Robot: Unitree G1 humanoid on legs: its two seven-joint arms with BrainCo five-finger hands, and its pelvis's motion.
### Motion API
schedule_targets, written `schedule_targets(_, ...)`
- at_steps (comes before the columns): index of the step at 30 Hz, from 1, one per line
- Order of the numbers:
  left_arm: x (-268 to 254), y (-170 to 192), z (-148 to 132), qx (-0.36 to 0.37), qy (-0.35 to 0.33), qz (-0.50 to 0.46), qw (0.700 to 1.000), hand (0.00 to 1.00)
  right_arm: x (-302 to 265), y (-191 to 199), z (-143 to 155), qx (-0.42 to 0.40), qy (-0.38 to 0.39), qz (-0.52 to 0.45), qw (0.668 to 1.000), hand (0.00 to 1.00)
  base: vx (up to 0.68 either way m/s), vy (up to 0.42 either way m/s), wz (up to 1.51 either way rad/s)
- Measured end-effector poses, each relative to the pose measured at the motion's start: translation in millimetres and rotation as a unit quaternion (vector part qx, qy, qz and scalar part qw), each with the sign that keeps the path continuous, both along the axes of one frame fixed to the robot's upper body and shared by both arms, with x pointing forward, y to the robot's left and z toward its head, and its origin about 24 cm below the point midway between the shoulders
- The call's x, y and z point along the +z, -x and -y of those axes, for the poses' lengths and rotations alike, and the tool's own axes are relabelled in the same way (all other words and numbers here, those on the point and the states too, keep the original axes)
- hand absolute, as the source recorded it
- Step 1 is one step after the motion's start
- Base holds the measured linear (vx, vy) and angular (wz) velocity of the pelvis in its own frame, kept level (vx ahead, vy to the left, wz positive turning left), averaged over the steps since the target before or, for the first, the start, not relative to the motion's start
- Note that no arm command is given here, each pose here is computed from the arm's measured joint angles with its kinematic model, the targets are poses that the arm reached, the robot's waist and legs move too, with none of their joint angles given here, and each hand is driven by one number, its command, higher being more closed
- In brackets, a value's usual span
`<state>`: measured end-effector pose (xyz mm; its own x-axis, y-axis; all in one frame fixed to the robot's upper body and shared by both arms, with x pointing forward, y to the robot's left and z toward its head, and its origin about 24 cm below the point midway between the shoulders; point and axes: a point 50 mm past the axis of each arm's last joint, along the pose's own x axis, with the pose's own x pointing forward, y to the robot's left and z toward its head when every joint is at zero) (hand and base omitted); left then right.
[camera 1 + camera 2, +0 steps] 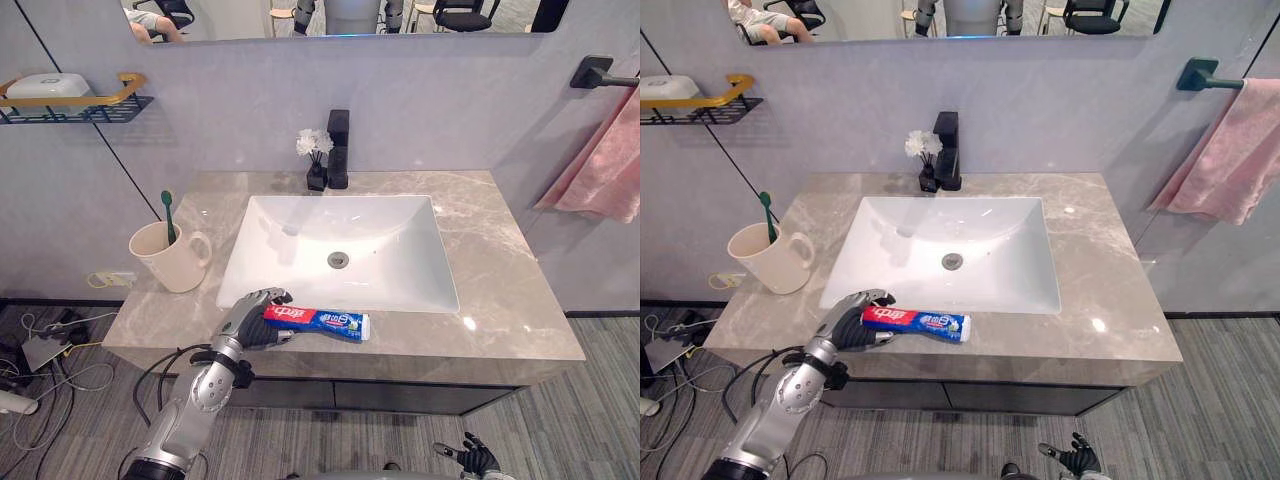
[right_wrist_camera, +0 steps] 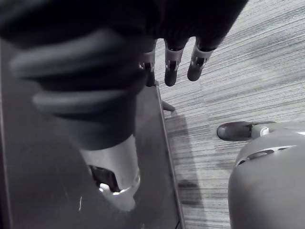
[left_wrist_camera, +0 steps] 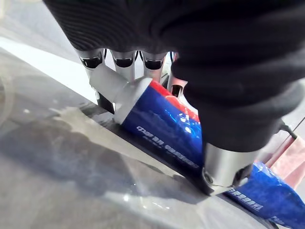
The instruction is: Organize washtable
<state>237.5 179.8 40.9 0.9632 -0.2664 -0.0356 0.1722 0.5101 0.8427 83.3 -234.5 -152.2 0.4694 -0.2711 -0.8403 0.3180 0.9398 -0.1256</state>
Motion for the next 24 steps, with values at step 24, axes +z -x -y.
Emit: schedule_targets(24,-5,8,3,0.014,0.015,-0.007,1.0,1.0,26,-6,36,-0.089,0.052,0.08,0.991,0.0,-0.02,0.011,-0.09)
